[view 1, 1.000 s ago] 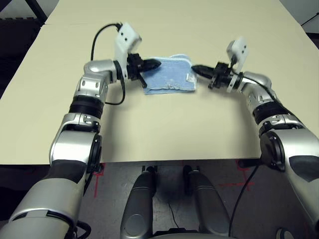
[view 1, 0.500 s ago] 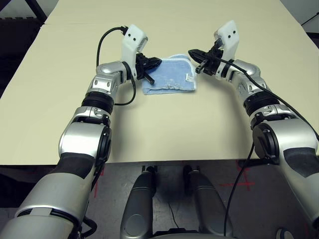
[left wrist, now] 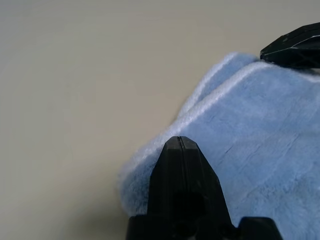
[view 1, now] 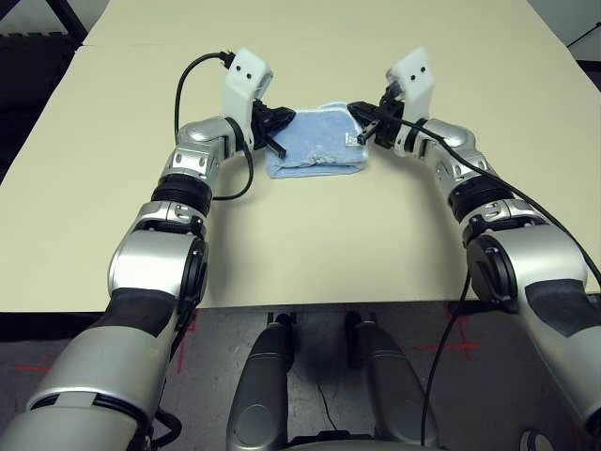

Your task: Fold the towel and set it aside.

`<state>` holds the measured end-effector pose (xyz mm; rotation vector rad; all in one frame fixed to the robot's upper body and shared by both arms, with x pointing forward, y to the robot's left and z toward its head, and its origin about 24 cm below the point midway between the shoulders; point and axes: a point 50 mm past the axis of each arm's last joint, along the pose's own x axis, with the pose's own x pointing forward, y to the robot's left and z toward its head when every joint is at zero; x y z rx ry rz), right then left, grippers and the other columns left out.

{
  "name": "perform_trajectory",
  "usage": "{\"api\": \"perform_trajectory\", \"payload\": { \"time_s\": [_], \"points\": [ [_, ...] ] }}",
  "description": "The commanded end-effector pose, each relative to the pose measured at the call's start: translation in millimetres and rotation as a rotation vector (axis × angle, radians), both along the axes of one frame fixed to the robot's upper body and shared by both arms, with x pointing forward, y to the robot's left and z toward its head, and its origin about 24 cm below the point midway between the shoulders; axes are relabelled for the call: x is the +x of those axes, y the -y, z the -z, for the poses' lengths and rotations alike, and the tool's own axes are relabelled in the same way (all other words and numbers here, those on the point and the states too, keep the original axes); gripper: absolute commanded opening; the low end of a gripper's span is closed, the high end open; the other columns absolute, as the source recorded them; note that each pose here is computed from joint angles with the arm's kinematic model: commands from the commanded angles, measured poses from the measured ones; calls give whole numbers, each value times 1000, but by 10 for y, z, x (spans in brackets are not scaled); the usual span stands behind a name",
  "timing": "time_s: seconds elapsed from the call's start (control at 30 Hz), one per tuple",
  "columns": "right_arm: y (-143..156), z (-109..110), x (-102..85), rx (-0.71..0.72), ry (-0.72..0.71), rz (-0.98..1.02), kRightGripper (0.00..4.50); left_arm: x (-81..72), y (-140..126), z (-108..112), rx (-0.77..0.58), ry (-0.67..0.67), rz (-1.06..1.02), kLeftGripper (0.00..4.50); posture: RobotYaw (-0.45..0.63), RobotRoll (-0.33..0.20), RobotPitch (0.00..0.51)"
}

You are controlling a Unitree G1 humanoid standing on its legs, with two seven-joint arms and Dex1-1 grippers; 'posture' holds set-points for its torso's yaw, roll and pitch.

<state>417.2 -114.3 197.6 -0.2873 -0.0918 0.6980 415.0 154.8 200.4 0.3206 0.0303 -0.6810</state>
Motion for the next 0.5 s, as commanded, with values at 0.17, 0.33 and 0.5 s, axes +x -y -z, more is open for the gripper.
{"api": "perform_trajectory", "payload": {
  "time_s": [0.17, 0.33, 0.5],
  "points": [
    [10, 391, -37, -36, -119, 47, 0, -33, -56, 221, 32, -67, -10, 32, 77, 0, 330],
    [7, 302, -30, 5, -86, 32, 0, -26, -61, 166, 17, -48, -14, 32, 82, 0, 323],
    [92, 57, -42, 136, 13, -40, 0, -23, -29, -58, -48, 38, 17, 32, 79, 0, 308]
  ]
}}
